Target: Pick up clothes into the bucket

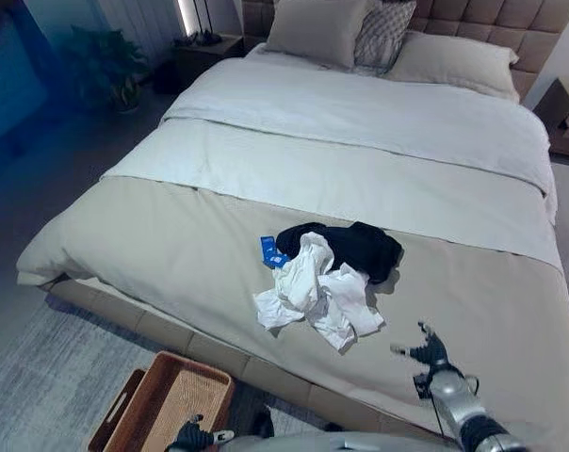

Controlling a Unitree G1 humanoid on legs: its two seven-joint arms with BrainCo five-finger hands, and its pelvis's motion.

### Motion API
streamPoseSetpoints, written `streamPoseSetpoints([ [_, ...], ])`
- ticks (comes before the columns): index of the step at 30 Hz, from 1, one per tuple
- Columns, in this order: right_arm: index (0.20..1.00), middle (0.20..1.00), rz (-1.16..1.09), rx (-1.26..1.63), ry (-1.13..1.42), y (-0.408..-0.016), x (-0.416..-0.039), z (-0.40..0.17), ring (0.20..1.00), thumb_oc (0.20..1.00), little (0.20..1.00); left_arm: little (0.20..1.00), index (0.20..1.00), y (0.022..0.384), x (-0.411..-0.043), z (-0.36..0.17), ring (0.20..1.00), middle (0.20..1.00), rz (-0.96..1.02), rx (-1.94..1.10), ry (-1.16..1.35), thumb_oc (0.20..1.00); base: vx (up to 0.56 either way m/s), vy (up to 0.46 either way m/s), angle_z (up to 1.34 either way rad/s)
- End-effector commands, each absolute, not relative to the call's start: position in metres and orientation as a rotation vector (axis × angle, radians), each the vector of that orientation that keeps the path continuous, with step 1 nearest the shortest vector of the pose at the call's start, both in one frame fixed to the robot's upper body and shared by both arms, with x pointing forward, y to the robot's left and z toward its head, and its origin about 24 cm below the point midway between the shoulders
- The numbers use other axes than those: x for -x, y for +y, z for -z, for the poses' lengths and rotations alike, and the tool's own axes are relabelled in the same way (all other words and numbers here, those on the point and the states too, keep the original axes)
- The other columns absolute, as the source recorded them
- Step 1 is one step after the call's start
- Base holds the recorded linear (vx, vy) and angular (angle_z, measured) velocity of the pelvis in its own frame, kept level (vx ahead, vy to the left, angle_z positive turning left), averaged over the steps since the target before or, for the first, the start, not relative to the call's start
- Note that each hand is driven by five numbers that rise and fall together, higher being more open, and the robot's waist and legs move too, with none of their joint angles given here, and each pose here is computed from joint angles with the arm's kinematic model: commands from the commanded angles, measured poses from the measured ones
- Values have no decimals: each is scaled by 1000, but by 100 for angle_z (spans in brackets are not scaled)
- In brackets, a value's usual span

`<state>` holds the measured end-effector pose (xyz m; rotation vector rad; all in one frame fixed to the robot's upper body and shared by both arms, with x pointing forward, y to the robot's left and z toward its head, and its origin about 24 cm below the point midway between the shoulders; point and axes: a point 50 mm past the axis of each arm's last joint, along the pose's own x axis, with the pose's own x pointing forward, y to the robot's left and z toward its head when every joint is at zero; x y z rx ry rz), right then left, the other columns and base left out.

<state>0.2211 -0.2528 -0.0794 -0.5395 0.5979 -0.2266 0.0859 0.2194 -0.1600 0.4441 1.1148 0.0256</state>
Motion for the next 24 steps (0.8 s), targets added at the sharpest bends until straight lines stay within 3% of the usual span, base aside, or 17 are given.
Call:
streamPoseSetpoints([
  [1, 1000, 1000, 215, 605, 313, -241, -276, 27, 1000, 1000, 1000, 1000, 1000, 218, -117, 152, 1000, 1000, -63, -454, 1010, 1000, -153, 32, 18],
  [10, 1000, 1000, 82, 1046, -148, -211, -339, -72, 1000, 1000, 1000, 1000, 1000, 213, -141, 142, 1000, 1000, -67, -471, 901, 1000, -72, 45, 7],
  [18, 1000, 1000, 78, 1227, -269, -203, -355, -101, 1000, 1000, 1000, 1000, 1000, 210, -162, 133, 1000, 1000, -65, -485, 818, 1000, -33, 49, 2],
  [24, 1000, 1000, 67, 1550, -357, -210, -367, -126, 1000, 1000, 1000, 1000, 1000, 208, -173, 126, 1000, 1000, -59, -487, 761, 1000, -3, 21, 0],
])
